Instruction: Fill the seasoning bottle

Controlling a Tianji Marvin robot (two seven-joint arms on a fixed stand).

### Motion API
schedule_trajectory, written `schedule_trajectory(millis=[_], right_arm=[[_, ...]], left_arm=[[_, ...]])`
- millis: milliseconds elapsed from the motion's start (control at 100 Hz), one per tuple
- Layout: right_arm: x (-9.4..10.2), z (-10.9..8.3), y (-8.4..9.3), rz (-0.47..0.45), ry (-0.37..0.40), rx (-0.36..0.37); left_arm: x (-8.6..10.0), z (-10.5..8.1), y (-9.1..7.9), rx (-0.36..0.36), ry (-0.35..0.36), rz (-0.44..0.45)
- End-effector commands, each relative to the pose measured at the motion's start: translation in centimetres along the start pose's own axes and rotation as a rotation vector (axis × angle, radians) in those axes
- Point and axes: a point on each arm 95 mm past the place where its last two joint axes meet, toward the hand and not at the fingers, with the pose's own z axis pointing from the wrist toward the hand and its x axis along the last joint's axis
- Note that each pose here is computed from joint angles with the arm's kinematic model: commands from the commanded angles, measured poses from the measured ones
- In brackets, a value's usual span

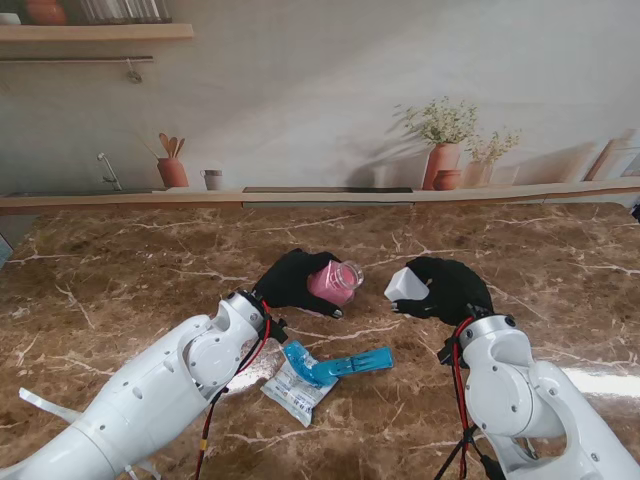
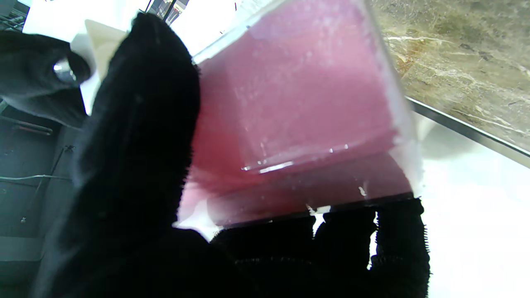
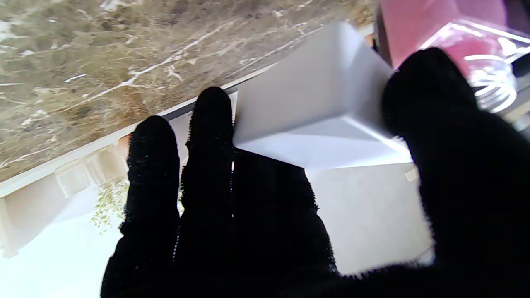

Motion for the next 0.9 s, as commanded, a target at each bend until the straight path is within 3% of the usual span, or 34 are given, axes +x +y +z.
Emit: schedule_trajectory(millis=[0, 410, 890], right_arm=[[1.0, 0.2, 0.3, 0.015, 0.022, 0.002], [3.8, 1.5, 0.9, 0.03, 0.092, 0.002], [5.6, 2.3, -1.3, 0.071, 0.144, 0.04]], left_arm=[[0.5, 0.2, -0.1, 0.007, 0.018, 0.003], [0.2, 0.1, 0.0, -0.005, 0.01, 0.005], [0.3, 0.2, 0.3, -0.008, 0.005, -0.003]])
